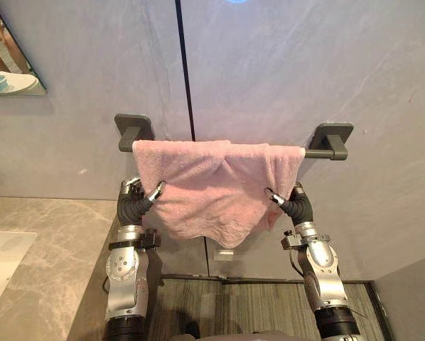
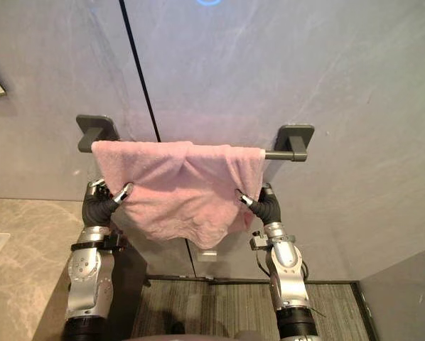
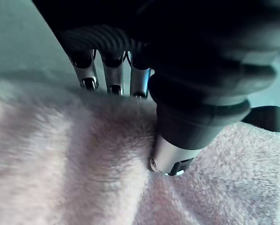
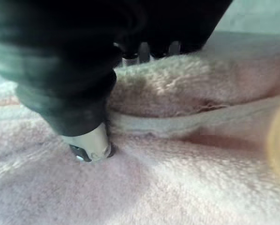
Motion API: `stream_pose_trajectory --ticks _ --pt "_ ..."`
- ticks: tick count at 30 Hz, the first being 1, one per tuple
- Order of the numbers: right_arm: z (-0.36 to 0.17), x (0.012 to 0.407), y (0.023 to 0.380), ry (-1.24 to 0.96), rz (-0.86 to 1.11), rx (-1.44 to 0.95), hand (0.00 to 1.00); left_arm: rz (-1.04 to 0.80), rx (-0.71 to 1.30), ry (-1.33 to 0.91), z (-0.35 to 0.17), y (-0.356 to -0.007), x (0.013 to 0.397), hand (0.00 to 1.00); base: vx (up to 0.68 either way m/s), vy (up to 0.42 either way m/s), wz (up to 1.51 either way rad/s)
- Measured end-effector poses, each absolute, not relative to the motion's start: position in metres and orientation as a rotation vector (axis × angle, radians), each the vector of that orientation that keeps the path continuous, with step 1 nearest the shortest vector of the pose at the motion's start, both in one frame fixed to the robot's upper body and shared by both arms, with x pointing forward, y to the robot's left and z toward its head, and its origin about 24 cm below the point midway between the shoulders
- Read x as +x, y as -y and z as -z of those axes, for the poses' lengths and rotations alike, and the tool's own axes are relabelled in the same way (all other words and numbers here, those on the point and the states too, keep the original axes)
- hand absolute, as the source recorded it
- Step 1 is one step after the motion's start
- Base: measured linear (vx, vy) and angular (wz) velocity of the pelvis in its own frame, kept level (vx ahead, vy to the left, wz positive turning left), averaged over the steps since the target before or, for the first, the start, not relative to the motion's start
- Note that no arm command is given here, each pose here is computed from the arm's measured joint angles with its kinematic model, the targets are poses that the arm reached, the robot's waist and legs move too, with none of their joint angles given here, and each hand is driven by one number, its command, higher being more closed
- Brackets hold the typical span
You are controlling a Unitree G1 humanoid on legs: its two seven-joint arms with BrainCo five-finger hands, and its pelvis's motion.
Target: Organize washtable
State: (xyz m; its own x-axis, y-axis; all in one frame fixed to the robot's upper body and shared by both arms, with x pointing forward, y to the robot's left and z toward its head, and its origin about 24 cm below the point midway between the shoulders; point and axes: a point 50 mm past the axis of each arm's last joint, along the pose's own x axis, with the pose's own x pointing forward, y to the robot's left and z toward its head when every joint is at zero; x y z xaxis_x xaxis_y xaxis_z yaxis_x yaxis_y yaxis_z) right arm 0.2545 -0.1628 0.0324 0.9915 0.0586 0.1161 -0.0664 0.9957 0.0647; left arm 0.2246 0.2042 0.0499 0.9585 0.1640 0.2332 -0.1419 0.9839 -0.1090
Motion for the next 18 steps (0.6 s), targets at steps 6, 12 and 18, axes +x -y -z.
stream_pose_trajectory --ticks 6,12,18 --pt "-0.019 0.243 0.173 0.050 -0.007 0.070 0.00 -0.168 -0.095 0.209 -0.042 -0.206 0.214 0.00 0.00 0.000 0.00" --pt "-0.010 0.224 0.177 0.002 0.022 0.070 0.00 -0.156 -0.121 0.181 -0.037 -0.197 0.203 0.00 0.00 0.000 0.00" --pt "-0.010 0.209 0.180 -0.001 0.046 0.070 0.00 -0.117 -0.145 0.115 -0.025 -0.187 0.193 0.00 0.00 0.000 -0.02"
